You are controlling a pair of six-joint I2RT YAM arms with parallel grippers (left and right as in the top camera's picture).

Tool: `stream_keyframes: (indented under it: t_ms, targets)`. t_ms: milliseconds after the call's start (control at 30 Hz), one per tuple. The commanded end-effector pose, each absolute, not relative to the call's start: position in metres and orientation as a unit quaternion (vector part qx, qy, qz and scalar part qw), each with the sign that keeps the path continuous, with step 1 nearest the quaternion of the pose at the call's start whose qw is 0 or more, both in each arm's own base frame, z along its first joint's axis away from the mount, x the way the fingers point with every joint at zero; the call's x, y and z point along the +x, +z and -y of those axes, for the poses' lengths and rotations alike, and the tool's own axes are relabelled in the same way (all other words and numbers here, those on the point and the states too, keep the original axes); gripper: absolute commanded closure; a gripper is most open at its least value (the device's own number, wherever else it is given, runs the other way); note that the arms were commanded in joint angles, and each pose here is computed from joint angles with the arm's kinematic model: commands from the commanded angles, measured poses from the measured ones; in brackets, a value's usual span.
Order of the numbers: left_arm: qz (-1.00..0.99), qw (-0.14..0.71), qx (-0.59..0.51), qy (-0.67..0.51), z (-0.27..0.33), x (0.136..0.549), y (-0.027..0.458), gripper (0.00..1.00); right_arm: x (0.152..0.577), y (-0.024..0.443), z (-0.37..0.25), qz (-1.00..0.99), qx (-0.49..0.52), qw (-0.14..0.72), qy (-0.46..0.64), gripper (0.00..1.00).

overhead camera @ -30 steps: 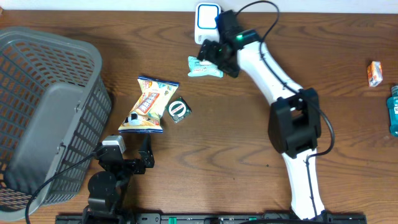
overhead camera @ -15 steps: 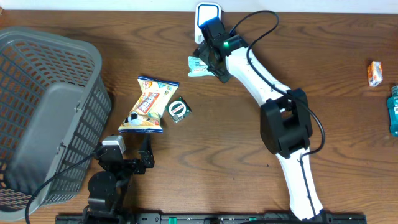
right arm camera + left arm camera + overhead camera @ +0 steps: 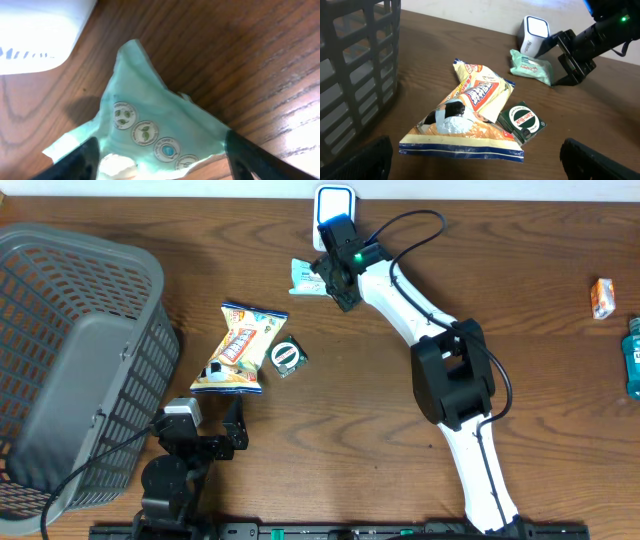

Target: Scan the item barcode

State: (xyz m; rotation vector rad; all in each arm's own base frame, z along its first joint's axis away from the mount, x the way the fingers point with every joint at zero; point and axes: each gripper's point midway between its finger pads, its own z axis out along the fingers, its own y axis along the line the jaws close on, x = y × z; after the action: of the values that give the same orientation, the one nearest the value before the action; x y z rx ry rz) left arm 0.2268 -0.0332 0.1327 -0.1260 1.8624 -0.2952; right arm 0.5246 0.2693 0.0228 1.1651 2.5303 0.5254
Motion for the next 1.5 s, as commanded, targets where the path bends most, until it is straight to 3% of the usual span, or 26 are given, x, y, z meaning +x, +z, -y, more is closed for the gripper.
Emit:
stream_keyframes:
  t_ms: [0, 133, 267, 333, 567, 667, 700, 800, 900, 933, 1067, 1233, 1333, 1467]
  targets:
    - [-0.808, 0.572, -0.055, -0.127, 0.033, 0.225, 0.121, 0.02, 0.516, -0.001, -0.266, -0.909, 0.362, 0.145, 0.15, 0.34]
    - [-0.808, 0.572, -0.055, -0.127, 0.033, 0.225, 0.121, 0.02, 0.503, -0.008, -0.253, -0.941, 0.29, 0.137, 0.104, 0.52]
    - [-0.809, 0.572, -0.055, -0.127, 0.033, 0.225, 0.121, 0.02, 0.481, -0.016, -0.229, -0.966, 0.233, 0.11, 0.036, 0.84]
    - [-0.809, 0.572, -0.055, -0.127, 0.033, 0.225, 0.121, 0.02, 0.468, -0.016, -0.214, -0.971, 0.22, 0.09, 0.002, 0.93]
    - [-0.809, 0.572, -0.055, -0.127, 0.033, 0.225, 0.121, 0.02, 0.432, 0.017, -0.159, -0.989, 0.103, 0.034, -0.104, 0.97]
    - [-0.809, 0.572, -0.055, -0.127, 0.033, 0.225, 0.121, 0.02, 0.423, 0.047, -0.143, -0.991, 0.049, 0.027, -0.124, 0.91]
    - [-0.809, 0.572, -0.055, -0.127, 0.033, 0.225, 0.121, 0.02, 0.422, 0.057, -0.142, -0.991, 0.027, 0.03, -0.124, 0.83]
    - [-0.809, 0.572, -0.055, -0.127, 0.033, 0.225, 0.121, 0.02, 0.421, 0.088, -0.141, -0.992, -0.033, 0.047, -0.115, 0.37]
    - [-0.809, 0.572, -0.055, -0.127, 0.033, 0.225, 0.121, 0.02, 0.421, 0.118, -0.142, -0.992, -0.027, 0.078, -0.099, 0.3]
    - [-0.809, 0.572, -0.055, -0.127, 0.033, 0.225, 0.121, 0.02, 0.42, 0.129, -0.142, -0.992, -0.012, 0.089, -0.091, 0.18]
    - [-0.809, 0.572, -0.055, -0.127, 0.033, 0.225, 0.121, 0.02, 0.401, 0.164, -0.136, -0.989, 0.07, 0.105, -0.073, 0.15]
    - [-0.809, 0.572, -0.055, -0.127, 0.033, 0.225, 0.121, 0.02, 0.381, 0.18, -0.14, -0.992, 0.067, 0.105, -0.024, 0.07]
    - [-0.809, 0.572, -0.055, -0.127, 0.033, 0.225, 0.121, 0.02, 0.372, 0.161, -0.139, -0.991, 0.081, 0.104, 0.006, 0.01]
    - [-0.809, 0.572, -0.055, -0.127, 0.033, 0.225, 0.121, 0.02, 0.374, 0.113, -0.15, -0.984, 0.131, 0.11, 0.05, 0.01]
